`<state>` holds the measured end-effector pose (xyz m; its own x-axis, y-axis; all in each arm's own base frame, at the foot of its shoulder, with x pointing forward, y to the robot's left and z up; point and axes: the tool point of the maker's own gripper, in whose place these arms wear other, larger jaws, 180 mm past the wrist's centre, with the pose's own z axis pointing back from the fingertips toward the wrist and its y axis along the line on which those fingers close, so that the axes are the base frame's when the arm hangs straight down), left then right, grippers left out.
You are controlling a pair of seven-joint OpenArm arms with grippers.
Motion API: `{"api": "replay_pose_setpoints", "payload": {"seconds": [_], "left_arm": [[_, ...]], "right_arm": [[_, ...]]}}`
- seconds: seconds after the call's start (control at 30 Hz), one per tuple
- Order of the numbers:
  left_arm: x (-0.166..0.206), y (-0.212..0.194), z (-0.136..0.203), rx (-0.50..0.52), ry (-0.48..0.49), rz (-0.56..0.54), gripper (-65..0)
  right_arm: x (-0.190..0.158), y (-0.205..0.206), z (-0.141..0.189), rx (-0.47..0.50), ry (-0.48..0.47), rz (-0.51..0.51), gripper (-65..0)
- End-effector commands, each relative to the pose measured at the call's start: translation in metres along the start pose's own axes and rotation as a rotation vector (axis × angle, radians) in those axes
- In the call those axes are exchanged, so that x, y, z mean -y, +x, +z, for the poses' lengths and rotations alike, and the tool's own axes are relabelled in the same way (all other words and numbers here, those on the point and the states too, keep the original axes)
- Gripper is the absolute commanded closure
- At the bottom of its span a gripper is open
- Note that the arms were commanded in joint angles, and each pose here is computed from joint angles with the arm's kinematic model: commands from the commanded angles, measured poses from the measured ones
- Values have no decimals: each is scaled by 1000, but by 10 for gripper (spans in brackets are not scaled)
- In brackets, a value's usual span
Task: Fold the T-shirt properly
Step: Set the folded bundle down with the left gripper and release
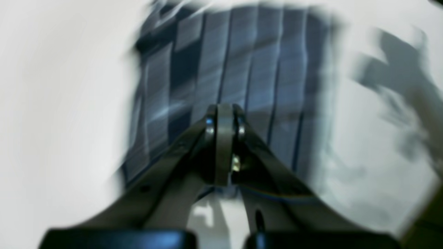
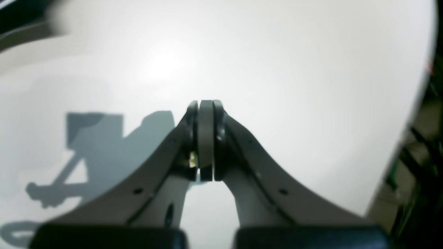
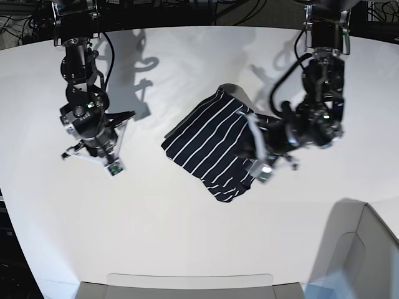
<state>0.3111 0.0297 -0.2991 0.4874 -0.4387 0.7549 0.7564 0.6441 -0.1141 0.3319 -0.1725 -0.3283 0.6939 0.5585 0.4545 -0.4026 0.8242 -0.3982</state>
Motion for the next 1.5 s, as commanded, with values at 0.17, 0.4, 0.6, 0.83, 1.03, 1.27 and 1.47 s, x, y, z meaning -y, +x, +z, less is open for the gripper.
{"api": "replay_pose_setpoints", "payload": {"seconds": [0.17,0.4,0.6,0.83,1.03,1.27,1.47], "left_arm": [[64,-26,-32,-157,-201,-189,0],[29,-80,-64,-362,-195,-76,0],[-79,-76,-9,-251,63,181,0],[-107,-53,46,-115,212,190,0],[-106,-8,34,137,219,256,0],[-140,25,8,397,274,343,0],[-177,29,-14,544,327,438,0]], "right_arm": [[27,-3,5,-2,-83,-23,0],[21,-14,4,-25,-72,-18,0],[15,-23,3,-43,-62,-15,0],[11,-28,2,-56,-53,-13,0],[4,-32,5,-56,-43,-8,0],[-10,-36,23,-19,-32,9,0],[-20,-54,25,-53,-10,15,0]]}}
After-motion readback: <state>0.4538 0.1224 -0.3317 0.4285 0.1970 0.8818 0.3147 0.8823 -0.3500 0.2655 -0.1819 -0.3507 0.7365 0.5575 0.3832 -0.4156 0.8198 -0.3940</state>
